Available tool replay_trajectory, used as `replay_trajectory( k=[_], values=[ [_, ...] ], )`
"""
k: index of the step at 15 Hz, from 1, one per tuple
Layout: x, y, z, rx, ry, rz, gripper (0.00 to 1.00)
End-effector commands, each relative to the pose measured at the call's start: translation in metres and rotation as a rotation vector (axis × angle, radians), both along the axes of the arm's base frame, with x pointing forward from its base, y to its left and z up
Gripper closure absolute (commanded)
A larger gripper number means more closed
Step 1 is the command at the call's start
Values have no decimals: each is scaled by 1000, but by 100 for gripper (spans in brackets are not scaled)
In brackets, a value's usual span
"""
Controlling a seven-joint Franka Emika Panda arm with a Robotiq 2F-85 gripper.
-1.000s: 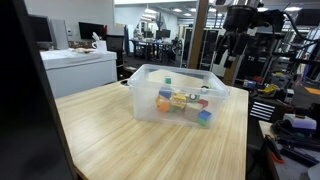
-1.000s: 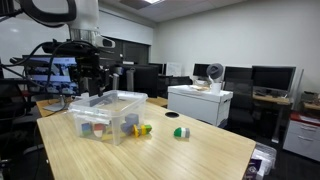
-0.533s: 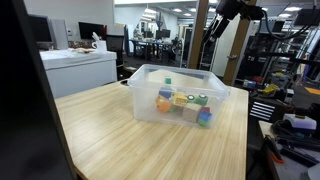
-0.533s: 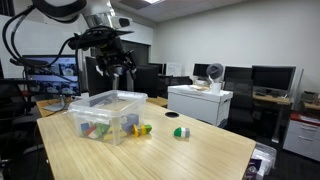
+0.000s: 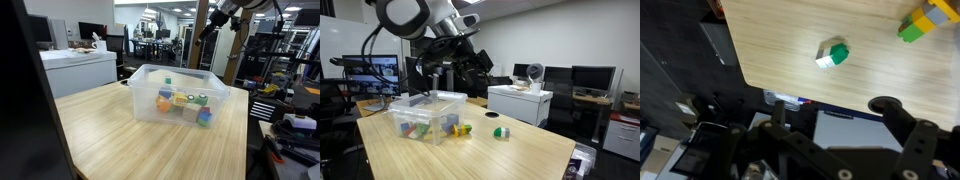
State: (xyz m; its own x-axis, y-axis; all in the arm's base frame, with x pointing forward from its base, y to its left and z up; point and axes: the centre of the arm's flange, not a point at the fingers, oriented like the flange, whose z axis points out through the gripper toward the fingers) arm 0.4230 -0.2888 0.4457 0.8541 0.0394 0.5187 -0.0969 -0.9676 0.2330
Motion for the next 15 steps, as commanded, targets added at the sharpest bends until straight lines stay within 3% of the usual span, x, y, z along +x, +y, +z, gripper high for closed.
replay_trajectory(
  k=[1, 8, 10, 12, 15],
  values=[
    [8, -8, -8, -1, 13, -27, 0],
    [23, -16, -17, -10, 26, -52, 0],
    [28, -20, -25, 41, 66, -82, 0],
    [39, -29, -38, 18, 59, -105, 0],
    [61, -42, -54, 100, 77, -153, 0]
  ],
)
